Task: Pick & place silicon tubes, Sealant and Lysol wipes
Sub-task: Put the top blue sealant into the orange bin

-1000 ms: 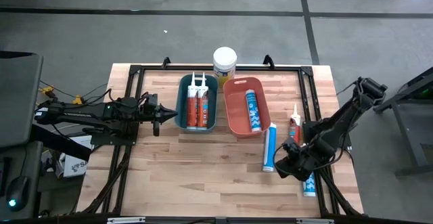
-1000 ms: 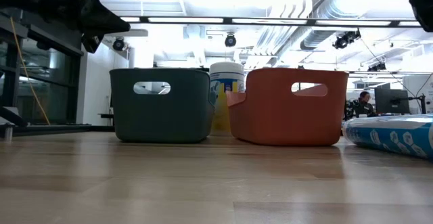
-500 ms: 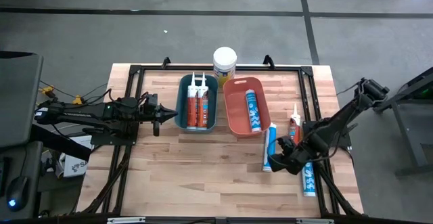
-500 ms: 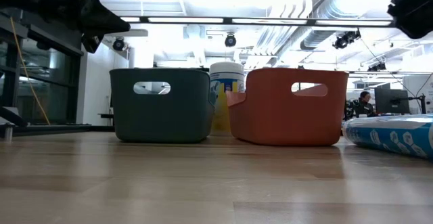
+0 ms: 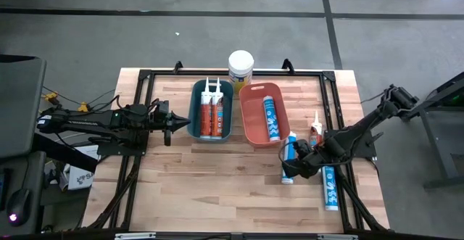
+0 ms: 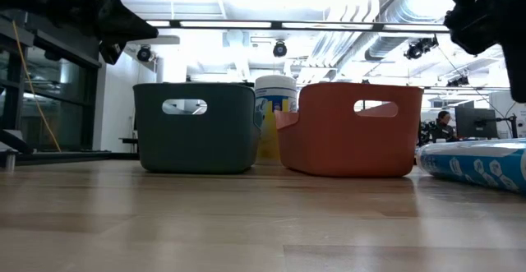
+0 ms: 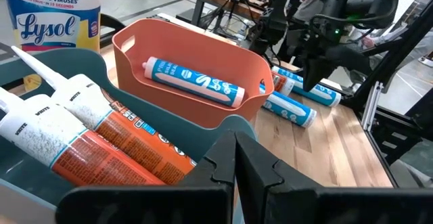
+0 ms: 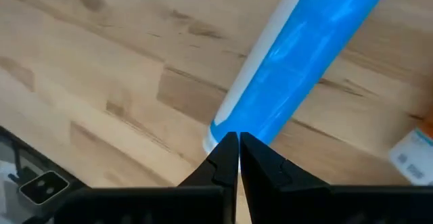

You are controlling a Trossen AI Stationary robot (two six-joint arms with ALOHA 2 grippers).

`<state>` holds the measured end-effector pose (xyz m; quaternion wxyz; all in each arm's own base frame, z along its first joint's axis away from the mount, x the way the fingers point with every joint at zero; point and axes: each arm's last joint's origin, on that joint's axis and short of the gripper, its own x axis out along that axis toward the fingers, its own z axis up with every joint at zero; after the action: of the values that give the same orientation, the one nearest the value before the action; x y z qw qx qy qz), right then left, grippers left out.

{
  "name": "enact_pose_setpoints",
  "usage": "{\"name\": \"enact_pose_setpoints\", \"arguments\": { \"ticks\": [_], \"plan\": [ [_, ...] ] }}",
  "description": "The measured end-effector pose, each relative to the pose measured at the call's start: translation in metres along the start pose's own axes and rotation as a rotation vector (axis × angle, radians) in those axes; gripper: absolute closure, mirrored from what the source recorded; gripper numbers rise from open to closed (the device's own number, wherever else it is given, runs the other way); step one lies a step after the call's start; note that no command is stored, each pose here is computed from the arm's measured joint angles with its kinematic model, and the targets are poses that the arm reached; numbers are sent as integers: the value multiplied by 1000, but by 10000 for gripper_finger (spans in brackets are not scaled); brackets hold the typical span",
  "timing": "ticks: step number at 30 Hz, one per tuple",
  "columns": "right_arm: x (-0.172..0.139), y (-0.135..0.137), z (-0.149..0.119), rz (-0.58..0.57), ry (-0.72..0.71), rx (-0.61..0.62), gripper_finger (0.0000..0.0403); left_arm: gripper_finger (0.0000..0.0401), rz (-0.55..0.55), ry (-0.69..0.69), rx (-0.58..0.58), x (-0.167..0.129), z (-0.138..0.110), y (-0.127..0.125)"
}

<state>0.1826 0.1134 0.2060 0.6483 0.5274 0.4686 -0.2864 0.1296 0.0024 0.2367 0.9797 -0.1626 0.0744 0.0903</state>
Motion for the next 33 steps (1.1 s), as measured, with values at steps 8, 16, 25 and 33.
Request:
{"name": "enact_pose_setpoints", "arguments": {
  "ticks": [8, 16, 25, 33],
  "plan": [
    [-1, -15, 7, -171, -30, -31, 390, 401, 0, 0, 0, 0, 0, 0],
    [3, -12, 17, -179, -37, -83, 310, 401, 0, 0, 0, 0, 0, 0],
    [20, -1, 33, -158, 12, -55, 167, 401, 0, 0, 0, 0, 0, 0],
    [33, 0, 49, -211, 40, -2, 145, 401, 0, 0, 0, 0, 0, 0]
  ]
}}
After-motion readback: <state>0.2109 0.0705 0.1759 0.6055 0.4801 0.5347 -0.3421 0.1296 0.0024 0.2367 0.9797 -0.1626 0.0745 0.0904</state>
